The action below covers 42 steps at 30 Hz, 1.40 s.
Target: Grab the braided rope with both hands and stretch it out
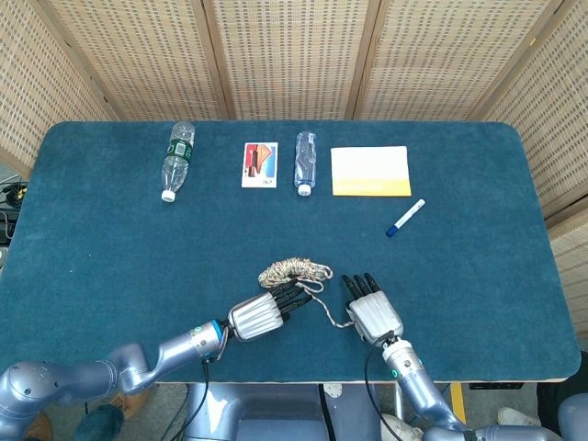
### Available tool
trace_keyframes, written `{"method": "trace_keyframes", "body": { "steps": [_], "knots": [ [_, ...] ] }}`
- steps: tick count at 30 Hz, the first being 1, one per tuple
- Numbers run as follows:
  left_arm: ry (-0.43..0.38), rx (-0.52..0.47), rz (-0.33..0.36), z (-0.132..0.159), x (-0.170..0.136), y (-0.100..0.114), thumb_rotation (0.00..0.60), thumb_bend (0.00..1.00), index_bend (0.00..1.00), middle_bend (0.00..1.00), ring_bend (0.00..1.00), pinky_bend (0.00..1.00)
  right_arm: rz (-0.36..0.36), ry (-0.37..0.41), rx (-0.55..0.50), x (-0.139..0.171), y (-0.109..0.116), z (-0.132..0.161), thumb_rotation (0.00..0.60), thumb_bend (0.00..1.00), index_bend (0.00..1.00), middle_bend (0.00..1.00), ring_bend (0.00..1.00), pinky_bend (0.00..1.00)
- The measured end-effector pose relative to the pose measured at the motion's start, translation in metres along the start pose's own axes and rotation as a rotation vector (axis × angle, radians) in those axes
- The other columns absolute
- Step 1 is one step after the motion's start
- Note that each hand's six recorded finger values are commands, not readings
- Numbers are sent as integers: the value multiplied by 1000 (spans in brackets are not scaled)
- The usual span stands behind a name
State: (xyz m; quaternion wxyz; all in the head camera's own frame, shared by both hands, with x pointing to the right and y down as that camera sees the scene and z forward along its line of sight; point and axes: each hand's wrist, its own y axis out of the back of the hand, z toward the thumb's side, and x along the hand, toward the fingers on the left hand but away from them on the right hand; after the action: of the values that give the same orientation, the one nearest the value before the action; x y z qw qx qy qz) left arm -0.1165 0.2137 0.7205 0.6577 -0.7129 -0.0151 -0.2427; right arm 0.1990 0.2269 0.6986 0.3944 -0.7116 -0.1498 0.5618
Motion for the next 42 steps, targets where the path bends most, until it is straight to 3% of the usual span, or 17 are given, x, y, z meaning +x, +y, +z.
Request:
{"method": "trace_keyframes", "body": {
  "steps": [16,31,42],
  "knots": [
    [-6,3,4,4,2,-1,600,408,592,0,0,0,3,-2,-4,1,-1,-2,600,434,639,0,0,0],
    [4,1,12,3,2,0,600,441,747,0,0,0,0,-7,-10,1,-1,-4,600,434,654,0,0,0],
    [100,-23,44,-30,-24,5,600,461,778,0,0,0,-31,-31,-23,1,7,-13,600,434,661,0,0,0]
  ]
}}
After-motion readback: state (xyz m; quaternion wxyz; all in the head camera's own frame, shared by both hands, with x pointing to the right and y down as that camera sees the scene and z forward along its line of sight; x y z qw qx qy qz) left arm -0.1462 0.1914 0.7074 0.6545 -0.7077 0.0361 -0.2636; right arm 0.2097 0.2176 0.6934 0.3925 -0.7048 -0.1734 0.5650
